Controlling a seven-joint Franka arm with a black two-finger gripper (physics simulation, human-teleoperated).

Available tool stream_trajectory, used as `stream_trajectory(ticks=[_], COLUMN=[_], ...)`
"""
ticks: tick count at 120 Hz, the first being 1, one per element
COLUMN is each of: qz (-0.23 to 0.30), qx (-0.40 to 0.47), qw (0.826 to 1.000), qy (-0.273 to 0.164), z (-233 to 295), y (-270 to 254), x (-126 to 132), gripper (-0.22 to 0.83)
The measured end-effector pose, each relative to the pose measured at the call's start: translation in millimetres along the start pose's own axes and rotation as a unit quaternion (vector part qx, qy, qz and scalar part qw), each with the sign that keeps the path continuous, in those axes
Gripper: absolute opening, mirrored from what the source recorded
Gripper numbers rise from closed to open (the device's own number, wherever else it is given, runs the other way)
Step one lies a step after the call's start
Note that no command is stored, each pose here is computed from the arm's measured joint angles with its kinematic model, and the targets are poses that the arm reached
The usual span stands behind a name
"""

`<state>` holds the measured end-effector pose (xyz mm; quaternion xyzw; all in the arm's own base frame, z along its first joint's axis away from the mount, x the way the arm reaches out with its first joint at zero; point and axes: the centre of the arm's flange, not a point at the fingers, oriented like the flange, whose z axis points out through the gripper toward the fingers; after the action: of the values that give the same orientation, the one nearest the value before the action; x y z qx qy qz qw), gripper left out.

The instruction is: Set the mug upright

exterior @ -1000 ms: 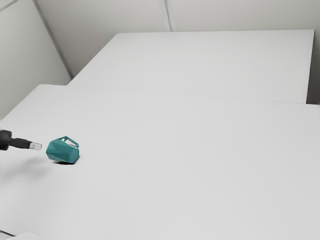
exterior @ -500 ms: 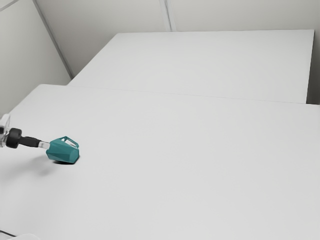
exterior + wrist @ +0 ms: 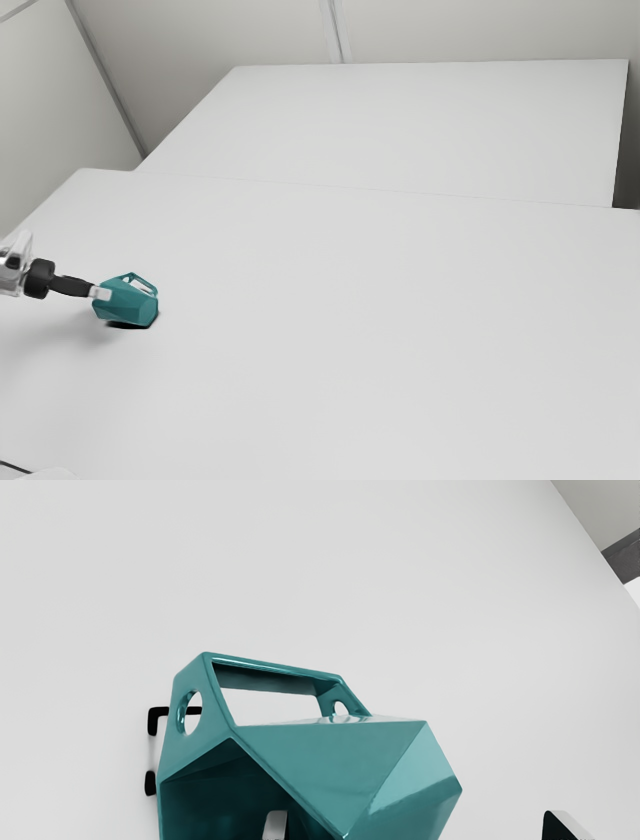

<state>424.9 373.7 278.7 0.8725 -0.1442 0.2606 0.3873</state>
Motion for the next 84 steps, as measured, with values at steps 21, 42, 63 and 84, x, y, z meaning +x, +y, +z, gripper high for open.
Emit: stream_trajectory(ticks=[21, 42, 63, 84], qz=[0.000, 0.004, 0.007, 0.011], qx=[-0.003, -0.003, -0.004, -0.004], qw=[1.000, 1.000, 1.000, 1.000], qy=[0.000, 0.000, -0.001, -0.002], z=[4, 4, 5, 6], y=[0, 4, 6, 9], x=[1, 6, 9, 15], gripper=[0.42, 0.29, 0.16, 0.00])
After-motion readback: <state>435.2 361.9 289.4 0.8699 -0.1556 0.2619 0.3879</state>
